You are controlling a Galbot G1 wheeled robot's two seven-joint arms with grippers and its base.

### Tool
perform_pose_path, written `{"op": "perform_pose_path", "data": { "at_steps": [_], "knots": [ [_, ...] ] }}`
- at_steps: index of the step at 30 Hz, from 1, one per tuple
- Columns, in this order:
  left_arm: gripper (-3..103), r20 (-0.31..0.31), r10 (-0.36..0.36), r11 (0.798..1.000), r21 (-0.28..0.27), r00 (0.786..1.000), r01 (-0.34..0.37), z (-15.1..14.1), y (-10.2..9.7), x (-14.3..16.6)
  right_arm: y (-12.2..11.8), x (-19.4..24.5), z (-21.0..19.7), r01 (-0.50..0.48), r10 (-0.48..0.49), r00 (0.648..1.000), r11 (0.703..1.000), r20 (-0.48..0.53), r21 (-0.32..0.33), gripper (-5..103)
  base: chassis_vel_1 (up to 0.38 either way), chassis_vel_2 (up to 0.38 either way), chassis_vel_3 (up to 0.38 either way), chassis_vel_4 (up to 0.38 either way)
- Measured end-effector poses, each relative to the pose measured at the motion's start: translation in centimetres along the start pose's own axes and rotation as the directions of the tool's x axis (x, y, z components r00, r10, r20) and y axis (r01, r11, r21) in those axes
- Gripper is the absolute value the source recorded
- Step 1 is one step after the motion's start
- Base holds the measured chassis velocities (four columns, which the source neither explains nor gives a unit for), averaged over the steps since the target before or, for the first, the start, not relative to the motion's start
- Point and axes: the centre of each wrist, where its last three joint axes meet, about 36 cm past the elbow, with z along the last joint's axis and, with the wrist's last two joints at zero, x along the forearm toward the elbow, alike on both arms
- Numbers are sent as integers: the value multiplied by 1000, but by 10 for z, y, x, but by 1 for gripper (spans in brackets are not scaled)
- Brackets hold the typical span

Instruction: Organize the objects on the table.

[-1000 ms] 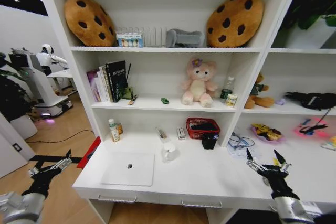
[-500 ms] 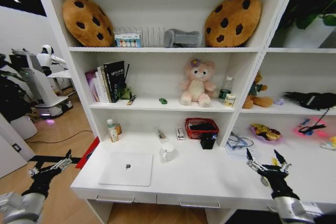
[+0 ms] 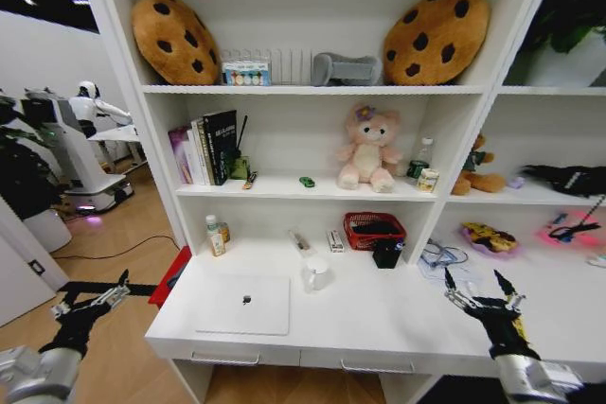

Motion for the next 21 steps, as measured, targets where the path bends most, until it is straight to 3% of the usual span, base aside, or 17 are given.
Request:
{"op": "perform_pose_path", "data": {
  "at_steps": [8,21],
  "knots": [
    [100,0,0,1000,0,1000,0,0,0,0,0,0,0,0,0,1000,1000,0,0,100,62,57,-42,-52],
    [100,0,0,1000,0,1000,0,0,0,0,0,0,0,0,0,1000,1000,0,0,100,10,-45,-20,43]
  ]
}}
